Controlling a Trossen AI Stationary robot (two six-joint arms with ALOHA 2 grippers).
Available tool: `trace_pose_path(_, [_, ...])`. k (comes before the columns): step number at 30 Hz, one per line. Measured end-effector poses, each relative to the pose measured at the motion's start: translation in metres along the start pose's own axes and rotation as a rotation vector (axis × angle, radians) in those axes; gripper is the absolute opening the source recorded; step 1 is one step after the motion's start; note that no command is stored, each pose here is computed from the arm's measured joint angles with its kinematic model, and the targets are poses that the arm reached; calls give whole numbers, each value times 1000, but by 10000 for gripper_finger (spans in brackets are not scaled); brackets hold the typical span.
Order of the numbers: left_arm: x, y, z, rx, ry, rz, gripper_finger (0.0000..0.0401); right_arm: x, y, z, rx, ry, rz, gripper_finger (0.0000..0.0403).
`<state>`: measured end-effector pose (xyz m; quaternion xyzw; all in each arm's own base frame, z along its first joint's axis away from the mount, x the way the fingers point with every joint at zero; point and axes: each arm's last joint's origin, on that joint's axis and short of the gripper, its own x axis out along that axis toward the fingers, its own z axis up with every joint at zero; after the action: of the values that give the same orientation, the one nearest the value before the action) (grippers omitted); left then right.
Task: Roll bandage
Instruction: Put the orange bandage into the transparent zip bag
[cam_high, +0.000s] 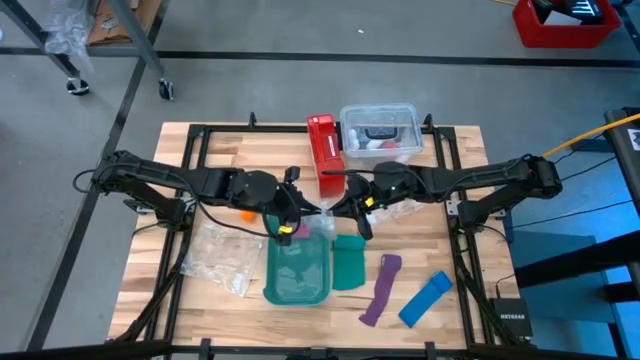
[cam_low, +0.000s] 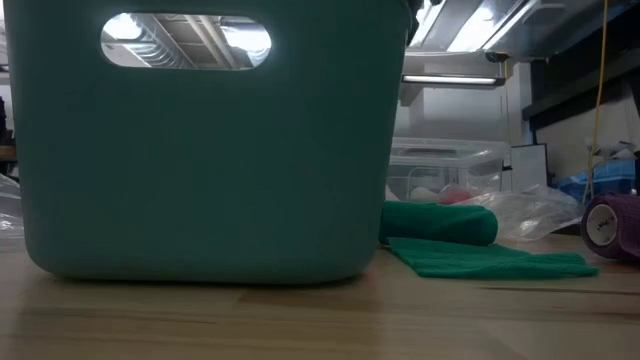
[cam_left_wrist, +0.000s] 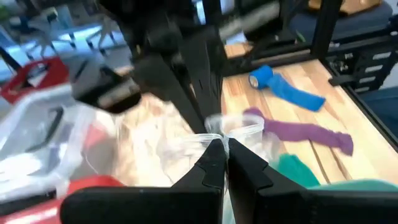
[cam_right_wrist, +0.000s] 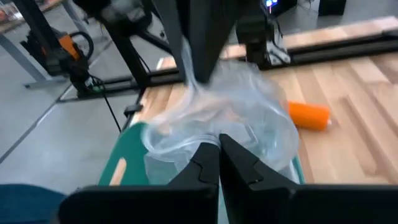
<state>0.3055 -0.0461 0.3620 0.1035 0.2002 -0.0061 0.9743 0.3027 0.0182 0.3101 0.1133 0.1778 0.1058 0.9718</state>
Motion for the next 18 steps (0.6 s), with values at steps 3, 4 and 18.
trace_pose_path(3, [-1, 1, 5, 27, -50, 14, 11, 0, -1, -5, 13, 54, -11, 2])
trace_pose_path(4, [-1, 2, 7, 36, -71, 23, 16, 0, -2, -8, 21, 77, -16, 2])
trace_pose_path(18, [-43, 16, 33, 72, -279, 155, 141, -10, -8, -17, -70, 307, -255, 1])
